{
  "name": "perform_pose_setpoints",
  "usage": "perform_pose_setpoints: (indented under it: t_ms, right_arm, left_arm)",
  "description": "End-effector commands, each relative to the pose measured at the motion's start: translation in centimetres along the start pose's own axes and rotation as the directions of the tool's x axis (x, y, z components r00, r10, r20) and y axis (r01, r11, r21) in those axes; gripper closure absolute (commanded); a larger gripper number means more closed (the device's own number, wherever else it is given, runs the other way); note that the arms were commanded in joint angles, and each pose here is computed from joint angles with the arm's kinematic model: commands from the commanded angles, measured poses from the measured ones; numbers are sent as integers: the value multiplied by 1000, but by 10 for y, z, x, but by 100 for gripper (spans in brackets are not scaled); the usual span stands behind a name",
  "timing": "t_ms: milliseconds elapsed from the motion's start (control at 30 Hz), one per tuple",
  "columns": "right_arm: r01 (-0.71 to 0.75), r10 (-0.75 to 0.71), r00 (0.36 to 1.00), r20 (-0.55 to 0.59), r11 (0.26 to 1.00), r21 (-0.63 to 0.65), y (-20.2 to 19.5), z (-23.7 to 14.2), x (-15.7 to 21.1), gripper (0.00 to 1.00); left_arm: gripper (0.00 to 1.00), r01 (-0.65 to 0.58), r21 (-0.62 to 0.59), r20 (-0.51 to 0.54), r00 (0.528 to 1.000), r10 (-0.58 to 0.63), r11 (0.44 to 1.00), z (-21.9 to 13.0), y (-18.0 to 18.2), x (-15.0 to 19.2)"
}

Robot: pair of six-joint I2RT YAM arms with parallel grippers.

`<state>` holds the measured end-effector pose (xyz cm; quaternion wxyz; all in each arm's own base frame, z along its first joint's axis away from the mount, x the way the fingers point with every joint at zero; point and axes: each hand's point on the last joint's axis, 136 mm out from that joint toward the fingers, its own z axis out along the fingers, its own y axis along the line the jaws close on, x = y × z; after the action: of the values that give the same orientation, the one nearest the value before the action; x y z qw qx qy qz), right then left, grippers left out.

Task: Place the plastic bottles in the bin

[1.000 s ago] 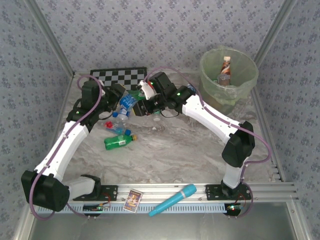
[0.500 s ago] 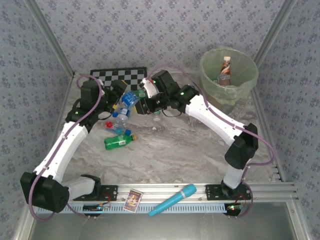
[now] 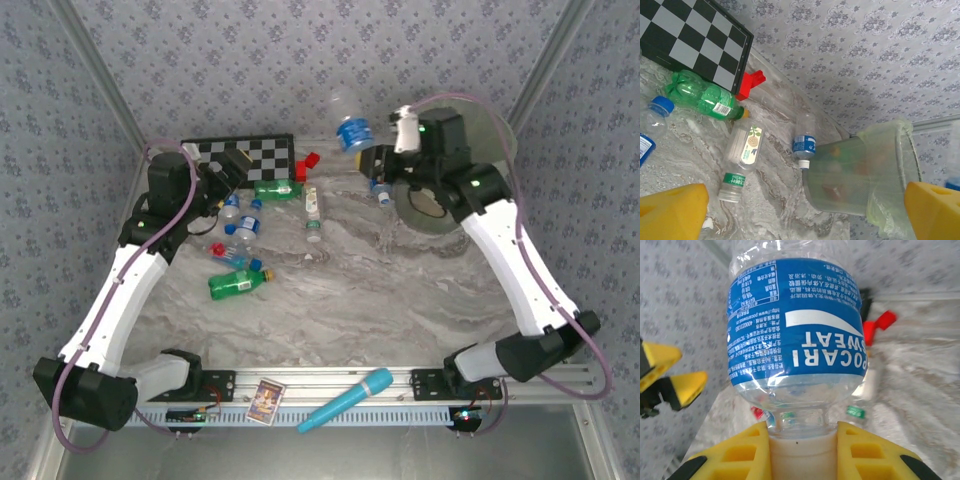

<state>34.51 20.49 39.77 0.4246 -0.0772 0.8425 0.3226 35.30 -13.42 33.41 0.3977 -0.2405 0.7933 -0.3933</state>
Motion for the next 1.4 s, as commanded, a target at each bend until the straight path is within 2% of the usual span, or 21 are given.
perform_pose_setpoints:
  t_ms: [0,233,433,733,1200,1333,1367]
  right_arm:
    - [-51,45,997,58,993,110,-31,-32,-8,74]
    - [-165,122,978,169,947,275,-96,-84,-25,73]
    - [-170,122,980,159,925,340,-124,-97,-28,73]
    - [-126,130,991,13,925,357,-154,-76,-22,73]
    - [-101,130,991,-46,912,398,-189,-44,-35,74]
    - [-101,136,989,-58,909,405,-194,-36,-37,72]
    - [-101,137,989,-60,908,406,-195,-36,-37,68]
  left_arm:
    - [0,-30,10,-7,1000,30,999,-5,-1,1]
    - [0,-39,11,-11,999,40,999,-5,1,2]
    - [0,-43,13,-22,999,43,999,-4,2,5]
    - [0,-54,12,-25,998,54,998,-6,4,7]
    - [0,-58,13,-20,998,59,998,-13,8,4]
    - [0,-62,9,-22,998,62,998,-15,9,5]
    - [0,-61,6,-22,998,61,998,-16,10,5]
